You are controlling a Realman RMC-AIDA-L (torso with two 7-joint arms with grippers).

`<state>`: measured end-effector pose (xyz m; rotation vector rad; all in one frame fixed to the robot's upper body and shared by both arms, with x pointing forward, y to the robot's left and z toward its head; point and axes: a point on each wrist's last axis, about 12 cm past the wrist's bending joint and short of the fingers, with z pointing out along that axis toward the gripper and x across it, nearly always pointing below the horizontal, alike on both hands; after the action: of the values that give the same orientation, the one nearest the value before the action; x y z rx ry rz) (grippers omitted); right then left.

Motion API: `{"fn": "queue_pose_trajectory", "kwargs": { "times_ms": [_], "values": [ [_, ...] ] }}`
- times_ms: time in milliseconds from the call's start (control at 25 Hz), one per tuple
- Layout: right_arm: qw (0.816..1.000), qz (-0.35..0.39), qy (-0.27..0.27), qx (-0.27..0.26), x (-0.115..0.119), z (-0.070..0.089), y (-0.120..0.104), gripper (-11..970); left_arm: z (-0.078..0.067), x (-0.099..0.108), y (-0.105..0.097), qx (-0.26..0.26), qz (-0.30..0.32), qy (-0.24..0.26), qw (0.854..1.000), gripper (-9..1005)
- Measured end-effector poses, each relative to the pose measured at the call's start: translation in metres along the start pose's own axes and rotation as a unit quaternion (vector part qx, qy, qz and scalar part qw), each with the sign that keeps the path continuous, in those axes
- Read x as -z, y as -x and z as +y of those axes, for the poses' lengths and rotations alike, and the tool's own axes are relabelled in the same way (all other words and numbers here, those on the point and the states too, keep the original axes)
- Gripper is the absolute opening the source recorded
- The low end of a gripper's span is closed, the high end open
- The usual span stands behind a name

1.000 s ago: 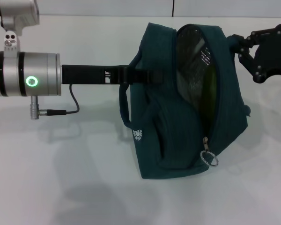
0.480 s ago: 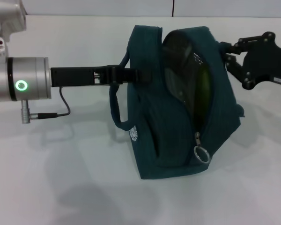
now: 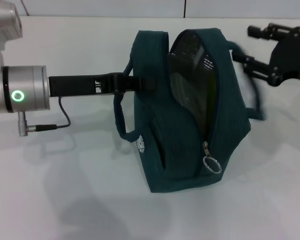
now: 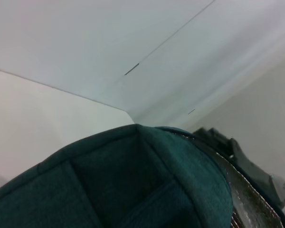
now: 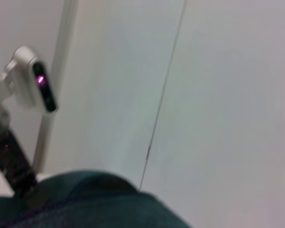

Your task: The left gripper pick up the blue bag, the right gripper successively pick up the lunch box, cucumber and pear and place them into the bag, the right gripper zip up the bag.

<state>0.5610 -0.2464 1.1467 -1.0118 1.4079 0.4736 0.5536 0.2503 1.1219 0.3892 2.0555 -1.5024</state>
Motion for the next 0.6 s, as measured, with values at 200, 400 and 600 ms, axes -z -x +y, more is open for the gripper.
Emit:
{"fn": "queue_pose_trajectory", "kwargs": {
  "times_ms": [200, 400, 600],
  "values": [
    [0.999, -0.036, -0.005, -0.018, 0.014, -0.005, 0.003, 563, 0.001, 0.0, -0.002, 0.003, -0.001, 0.0, 1.0, 61],
    [0.995, -0.088, 0.019, -0.039, 0.034, -0.005, 0.006, 619, 0.001, 0.0, -0.002, 0.002, -0.001, 0.0, 1.0, 65],
    [0.989, -0.12, 0.079, -0.033, 0.05, 0.007, 0.01, 620, 0.001, 0.0, -0.002, 0.002, -0.001, 0.0, 1.0, 70]
  ]
}}
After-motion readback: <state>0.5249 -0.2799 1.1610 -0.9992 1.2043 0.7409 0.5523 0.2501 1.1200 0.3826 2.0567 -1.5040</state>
